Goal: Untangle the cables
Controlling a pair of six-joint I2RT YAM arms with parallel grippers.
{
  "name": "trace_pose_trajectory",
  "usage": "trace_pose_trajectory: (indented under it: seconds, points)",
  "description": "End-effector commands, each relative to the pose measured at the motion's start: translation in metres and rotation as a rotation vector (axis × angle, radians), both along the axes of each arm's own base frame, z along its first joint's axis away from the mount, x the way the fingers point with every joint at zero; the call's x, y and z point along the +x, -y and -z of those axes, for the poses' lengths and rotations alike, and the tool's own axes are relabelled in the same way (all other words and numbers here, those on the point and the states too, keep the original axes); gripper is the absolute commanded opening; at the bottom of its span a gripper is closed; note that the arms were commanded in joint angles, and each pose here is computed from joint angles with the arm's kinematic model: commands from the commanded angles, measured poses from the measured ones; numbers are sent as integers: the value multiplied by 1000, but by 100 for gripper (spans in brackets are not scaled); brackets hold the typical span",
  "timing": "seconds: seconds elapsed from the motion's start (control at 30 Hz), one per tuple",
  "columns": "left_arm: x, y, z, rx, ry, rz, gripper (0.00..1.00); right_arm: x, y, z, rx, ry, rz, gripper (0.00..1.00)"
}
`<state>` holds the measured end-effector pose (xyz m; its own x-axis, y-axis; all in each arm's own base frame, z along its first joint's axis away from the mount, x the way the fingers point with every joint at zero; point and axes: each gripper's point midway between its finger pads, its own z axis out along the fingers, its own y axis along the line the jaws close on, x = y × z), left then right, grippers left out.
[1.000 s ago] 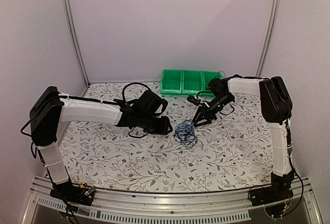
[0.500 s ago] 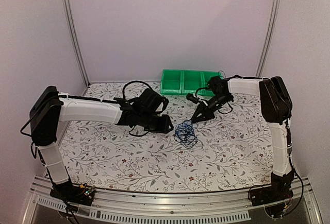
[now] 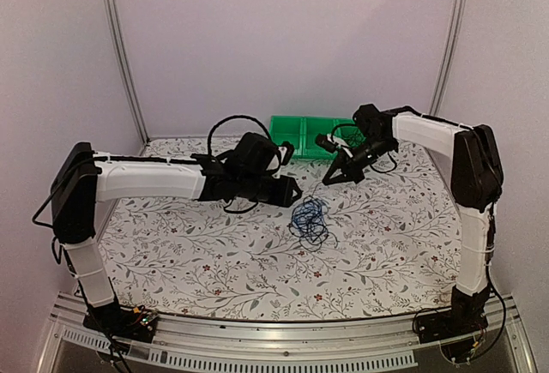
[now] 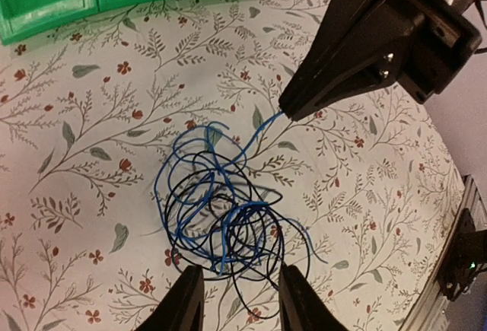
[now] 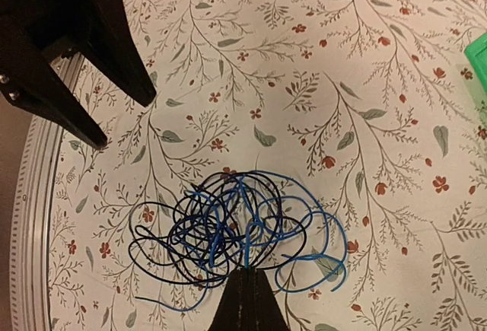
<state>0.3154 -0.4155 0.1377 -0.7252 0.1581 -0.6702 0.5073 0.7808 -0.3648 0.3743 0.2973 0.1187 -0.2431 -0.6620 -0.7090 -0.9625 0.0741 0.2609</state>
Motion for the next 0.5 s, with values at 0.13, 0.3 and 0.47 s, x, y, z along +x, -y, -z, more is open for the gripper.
trace_pose_trajectory:
  seconds: [0.13,0.3,0.47]
  points:
    - [0,64,-112,-170,497,175,42,-36,-2,-199,214,309,-45,0]
    - [14,68,-142,-186,583,105,37,-57,-2,-255,282,394,-62,0]
    - [15,57,-176,-251,649,53,29,-68,-2,-277,313,430,-57,0]
